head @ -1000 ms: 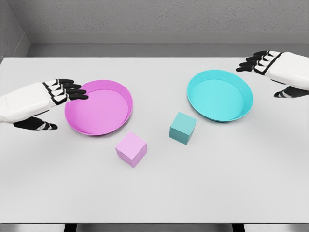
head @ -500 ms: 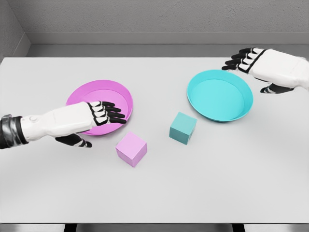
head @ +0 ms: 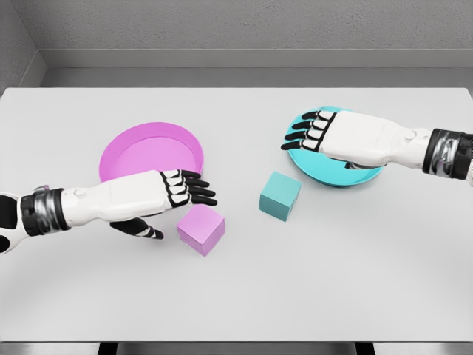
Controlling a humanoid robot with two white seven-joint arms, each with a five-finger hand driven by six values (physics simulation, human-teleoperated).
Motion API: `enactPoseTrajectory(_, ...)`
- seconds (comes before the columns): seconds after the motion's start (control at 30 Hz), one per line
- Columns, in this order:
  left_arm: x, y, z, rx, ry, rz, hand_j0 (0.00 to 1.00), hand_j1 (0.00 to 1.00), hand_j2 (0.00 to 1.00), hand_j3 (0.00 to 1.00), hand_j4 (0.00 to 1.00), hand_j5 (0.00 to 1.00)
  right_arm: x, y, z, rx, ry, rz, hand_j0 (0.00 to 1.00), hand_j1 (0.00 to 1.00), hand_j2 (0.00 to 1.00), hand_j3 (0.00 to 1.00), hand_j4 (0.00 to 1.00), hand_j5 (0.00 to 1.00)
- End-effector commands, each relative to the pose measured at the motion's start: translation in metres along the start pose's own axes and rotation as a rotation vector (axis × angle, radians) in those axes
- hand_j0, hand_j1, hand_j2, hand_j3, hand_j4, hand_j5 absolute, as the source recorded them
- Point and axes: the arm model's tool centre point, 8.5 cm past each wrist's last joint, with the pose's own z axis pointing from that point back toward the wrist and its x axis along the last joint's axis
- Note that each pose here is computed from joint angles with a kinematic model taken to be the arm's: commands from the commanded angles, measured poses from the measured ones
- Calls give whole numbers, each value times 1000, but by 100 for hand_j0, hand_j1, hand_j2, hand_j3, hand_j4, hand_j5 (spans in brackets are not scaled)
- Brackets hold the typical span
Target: Place the blocks in the corresponding plates according to their colors
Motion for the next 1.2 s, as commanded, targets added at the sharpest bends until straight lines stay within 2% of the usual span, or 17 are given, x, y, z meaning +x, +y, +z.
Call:
enactPoseTrajectory(0.0, 1, -6, -1, -22, -4, 2, 100, 100, 100, 100, 100, 100, 7, 6, -6, 16, -26, -9, 100, 100, 100, 100, 100, 100)
enactPoseTrajectory(0.03, 2, -9, -2, -48, -5, -2, 100, 100, 100, 100, 100, 100, 9, 9, -9, 27, -37, -13, 100, 100, 100, 100, 100, 100)
enactPoseTrajectory(0.1, 2, -11, -4, -60, -10, -10, 100, 100, 100, 100, 100, 100, 13, 12, -13, 37, -52, -15, 100, 100, 100, 100, 100, 100)
enactPoseTrajectory(0.3, 2, -12, -4, -69, -6, -18, 100, 100, 100, 100, 100, 100, 26, 19, -29, 61, -107, -17, 100, 100, 100, 100, 100, 100)
enactPoseTrajectory(0.37, 1, -12, -4, -75, -5, -30, 100, 100, 100, 100, 100, 100, 27, 21, -32, 74, -97, 8, 100, 100, 100, 100, 100, 100)
enactPoseTrajectory(0.63, 2, -9, -11, -67, -19, -45, 100, 100, 100, 100, 100, 100, 28, 17, -36, 61, -103, 11, 100, 100, 100, 100, 100, 100)
enactPoseTrajectory(0.73, 1, -8, -16, -66, -20, -62, 100, 100, 100, 100, 100, 100, 37, 26, -44, 90, -132, 12, 100, 100, 100, 100, 100, 100)
enactPoseTrajectory(0.9, 2, -19, -33, -153, -22, -78, 100, 100, 100, 100, 100, 100, 36, 26, -46, 99, -122, 31, 100, 100, 100, 100, 100, 100)
enactPoseTrajectory(1.0, 0, -20, -33, -160, -3, -74, 100, 100, 100, 100, 100, 100, 33, 28, -46, 117, -105, 54, 100, 100, 100, 100, 100, 100)
enactPoseTrajectory(1.17, -3, -17, -38, -171, 18, -75, 100, 100, 100, 100, 100, 100, 34, 30, -49, 119, -108, 47, 100, 100, 100, 100, 100, 100)
